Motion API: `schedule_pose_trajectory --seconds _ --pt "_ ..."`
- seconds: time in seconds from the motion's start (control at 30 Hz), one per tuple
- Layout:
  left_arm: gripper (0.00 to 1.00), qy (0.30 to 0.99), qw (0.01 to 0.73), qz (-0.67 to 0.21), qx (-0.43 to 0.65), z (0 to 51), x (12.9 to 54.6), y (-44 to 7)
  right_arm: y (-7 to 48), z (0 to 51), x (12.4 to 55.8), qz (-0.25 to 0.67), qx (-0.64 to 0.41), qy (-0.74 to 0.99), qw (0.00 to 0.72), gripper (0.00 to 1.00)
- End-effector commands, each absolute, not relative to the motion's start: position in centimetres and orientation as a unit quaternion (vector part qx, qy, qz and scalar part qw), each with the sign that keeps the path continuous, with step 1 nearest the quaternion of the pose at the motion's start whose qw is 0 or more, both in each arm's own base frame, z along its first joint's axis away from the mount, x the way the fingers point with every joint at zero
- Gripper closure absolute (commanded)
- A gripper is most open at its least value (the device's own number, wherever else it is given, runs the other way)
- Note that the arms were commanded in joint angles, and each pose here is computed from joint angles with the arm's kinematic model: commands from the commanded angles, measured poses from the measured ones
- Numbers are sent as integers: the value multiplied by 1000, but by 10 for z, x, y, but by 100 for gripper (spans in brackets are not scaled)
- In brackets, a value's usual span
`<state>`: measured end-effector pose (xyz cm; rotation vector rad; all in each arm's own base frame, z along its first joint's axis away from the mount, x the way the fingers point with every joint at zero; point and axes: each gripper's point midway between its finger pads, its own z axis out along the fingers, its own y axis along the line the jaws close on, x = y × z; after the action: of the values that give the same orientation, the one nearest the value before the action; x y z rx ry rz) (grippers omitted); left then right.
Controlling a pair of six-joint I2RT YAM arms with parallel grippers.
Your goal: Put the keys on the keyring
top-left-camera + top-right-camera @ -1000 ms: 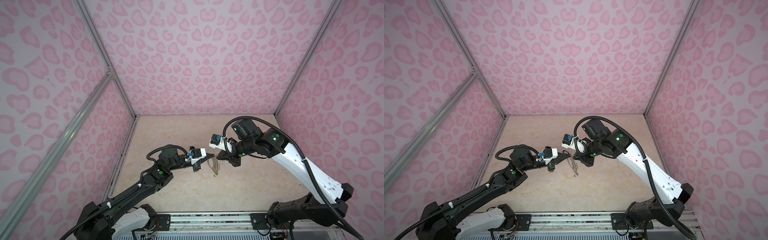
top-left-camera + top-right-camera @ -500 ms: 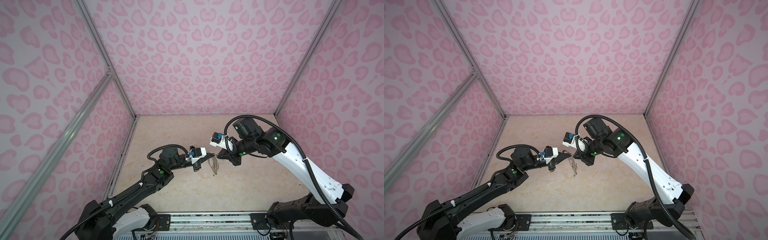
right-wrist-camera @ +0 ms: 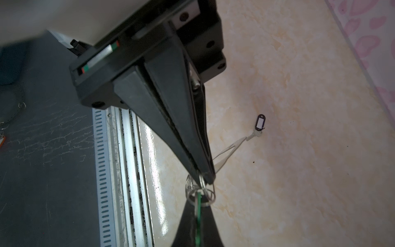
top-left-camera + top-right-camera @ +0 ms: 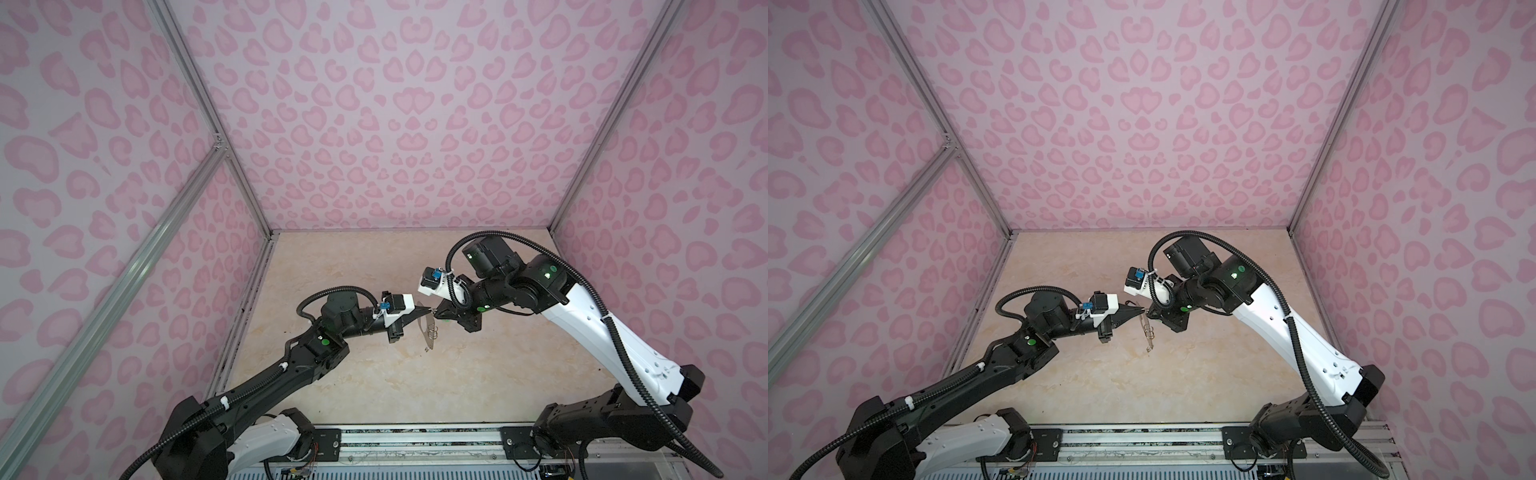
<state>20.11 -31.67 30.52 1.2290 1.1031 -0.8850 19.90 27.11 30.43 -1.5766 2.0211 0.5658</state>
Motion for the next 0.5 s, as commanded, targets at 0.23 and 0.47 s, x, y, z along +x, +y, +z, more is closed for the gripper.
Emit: schedule_pose_trajectory --seconds 0.23,0.47 --pt "96 476 561 -382 559 290 196 -321 265 308 215 160 -589 738 287 100" --pt "95 476 559 -382 561 290 196 -322 264 303 217 151 -597 735 283 100"
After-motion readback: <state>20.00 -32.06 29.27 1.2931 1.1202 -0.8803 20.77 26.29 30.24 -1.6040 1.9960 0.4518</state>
